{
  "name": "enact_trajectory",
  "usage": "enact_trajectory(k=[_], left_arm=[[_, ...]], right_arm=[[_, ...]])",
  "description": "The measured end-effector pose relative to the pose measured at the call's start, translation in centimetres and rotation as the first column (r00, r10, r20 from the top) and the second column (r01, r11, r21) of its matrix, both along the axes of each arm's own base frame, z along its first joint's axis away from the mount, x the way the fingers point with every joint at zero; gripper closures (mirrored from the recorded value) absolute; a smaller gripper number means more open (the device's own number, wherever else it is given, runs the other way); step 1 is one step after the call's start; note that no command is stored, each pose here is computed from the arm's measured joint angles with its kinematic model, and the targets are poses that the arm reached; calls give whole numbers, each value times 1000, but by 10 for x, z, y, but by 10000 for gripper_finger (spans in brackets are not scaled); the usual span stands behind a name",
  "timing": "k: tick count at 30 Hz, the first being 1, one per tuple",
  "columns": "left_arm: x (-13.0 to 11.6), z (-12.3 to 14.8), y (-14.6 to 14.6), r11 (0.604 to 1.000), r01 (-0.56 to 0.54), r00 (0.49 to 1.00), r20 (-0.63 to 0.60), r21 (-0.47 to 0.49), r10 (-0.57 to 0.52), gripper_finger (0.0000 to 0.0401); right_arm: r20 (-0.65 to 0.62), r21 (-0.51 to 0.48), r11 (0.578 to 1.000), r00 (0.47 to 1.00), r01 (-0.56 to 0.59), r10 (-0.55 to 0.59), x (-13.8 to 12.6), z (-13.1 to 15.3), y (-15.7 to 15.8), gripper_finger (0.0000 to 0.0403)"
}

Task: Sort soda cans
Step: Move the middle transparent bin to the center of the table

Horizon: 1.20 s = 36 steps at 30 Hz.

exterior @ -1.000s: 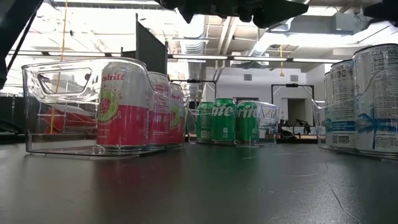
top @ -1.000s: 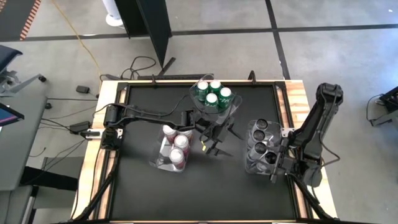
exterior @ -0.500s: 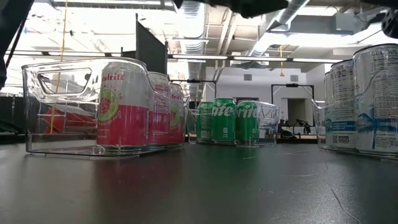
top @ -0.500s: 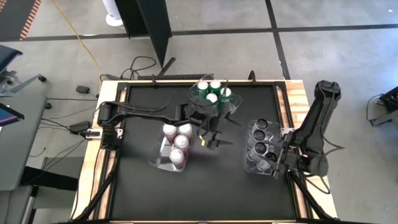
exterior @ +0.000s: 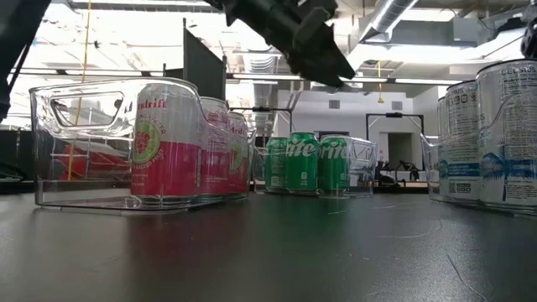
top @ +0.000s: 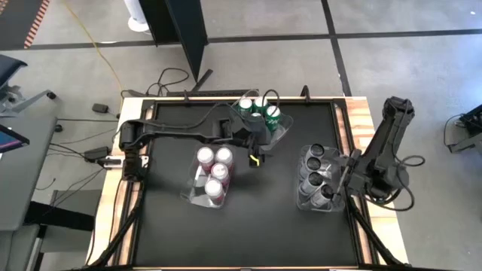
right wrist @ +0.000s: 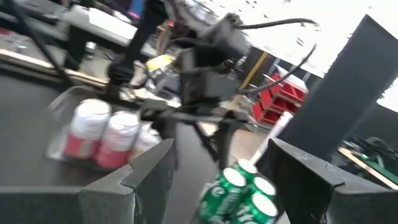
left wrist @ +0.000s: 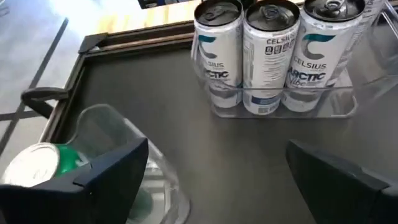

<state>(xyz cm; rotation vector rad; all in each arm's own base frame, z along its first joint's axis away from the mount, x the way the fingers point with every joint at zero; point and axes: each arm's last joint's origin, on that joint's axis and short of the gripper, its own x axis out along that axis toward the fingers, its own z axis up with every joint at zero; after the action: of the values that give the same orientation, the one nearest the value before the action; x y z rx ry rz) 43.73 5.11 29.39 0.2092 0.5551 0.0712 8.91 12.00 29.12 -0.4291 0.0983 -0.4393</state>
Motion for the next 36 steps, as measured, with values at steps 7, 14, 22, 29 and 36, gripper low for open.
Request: enact_trajectory(k=[7, 14, 22, 29, 36], left_arm=[[12, -19, 6, 999, -31, 1000, 0, -24, 31, 24], [11, -27, 13, 996, -78, 996, -42, -37, 76, 55], [7, -24, 22, 994, -110, 993, -52, -23, 108, 274], [-10, -6, 41, 986, -168, 984, -62, -21, 167, 397], [-60, 42, 69, 940, -332, 942, -28, 75, 335, 400]], right_arm=[[10, 20, 995, 995, 95, -95, 10, 36, -12, 131], [18, 32, 983, 983, 180, -181, 18, 62, -23, 134], [-7, -68, 955, 957, 290, -291, 41, 82, -33, 197], [-21, -141, 914, 922, 381, -387, 66, 91, -45, 326], [-69, -249, 878, 897, 408, -437, 91, 89, -57, 396]])
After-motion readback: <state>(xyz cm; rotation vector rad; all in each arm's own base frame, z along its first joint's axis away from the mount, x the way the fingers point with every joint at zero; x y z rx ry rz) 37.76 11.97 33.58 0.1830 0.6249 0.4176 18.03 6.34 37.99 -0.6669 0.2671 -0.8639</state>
